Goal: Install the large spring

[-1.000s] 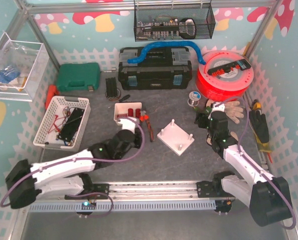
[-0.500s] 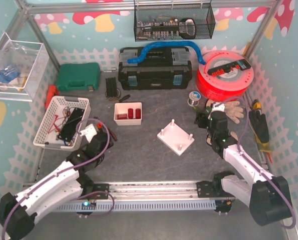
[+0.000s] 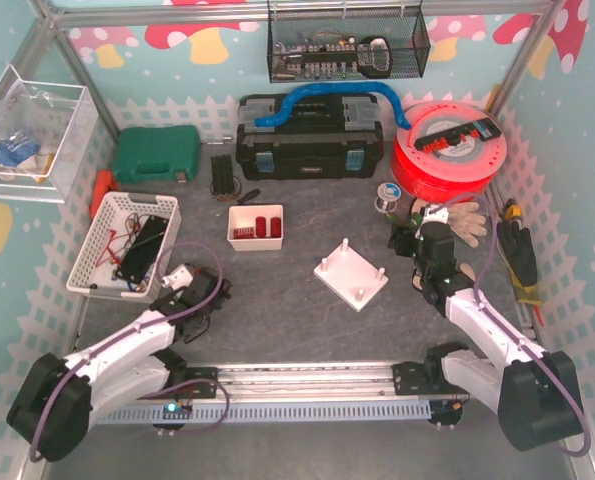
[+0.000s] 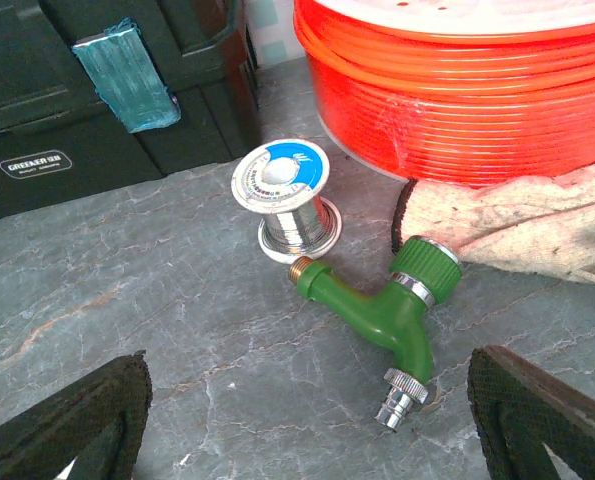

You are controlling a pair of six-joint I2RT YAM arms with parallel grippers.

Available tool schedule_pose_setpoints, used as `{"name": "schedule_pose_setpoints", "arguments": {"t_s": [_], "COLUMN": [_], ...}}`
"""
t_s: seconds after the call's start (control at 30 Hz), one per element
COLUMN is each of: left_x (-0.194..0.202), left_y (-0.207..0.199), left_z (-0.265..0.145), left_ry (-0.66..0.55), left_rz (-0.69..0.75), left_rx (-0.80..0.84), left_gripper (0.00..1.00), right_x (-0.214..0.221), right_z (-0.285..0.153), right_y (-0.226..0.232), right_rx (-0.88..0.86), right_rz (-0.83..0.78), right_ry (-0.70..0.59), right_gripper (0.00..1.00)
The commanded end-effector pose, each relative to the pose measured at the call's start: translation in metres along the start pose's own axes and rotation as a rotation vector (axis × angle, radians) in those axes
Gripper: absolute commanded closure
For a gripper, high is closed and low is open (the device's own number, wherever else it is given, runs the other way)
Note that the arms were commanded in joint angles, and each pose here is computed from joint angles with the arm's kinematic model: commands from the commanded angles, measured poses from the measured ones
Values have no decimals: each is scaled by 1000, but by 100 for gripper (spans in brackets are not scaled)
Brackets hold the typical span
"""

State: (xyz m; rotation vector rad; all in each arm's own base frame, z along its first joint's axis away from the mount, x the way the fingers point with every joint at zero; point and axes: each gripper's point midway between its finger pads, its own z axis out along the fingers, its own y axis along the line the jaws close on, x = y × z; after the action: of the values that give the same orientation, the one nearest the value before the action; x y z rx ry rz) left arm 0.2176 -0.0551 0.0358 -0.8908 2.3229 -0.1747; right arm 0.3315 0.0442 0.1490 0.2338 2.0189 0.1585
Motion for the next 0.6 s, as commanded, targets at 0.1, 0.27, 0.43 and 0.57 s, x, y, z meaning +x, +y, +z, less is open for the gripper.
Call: {"name": "schedule_pose_setpoints", "arguments": {"t_s": [0.1, 0.27, 0.43, 0.57], "left_x": [5, 4, 3, -3], "left_y": [-9, -10, -6, -9], "left_z": [14, 15, 18, 16], "left_ry": [30, 33, 45, 43], "left_rz": [-46, -49, -72, -84], "left_rx": [39, 36, 26, 43], "left_gripper": [100, 89, 63, 51], "right_x": [0, 0, 1, 0], "right_z": [0, 0, 1, 0], "right_y": [1, 3, 7, 15], "right_rx": [-4, -19, -37, -82], "right_rz": [11, 15, 20, 33], "right_ry": [-2, 2, 11, 16], "right_gripper": [13, 13, 13, 13]}}
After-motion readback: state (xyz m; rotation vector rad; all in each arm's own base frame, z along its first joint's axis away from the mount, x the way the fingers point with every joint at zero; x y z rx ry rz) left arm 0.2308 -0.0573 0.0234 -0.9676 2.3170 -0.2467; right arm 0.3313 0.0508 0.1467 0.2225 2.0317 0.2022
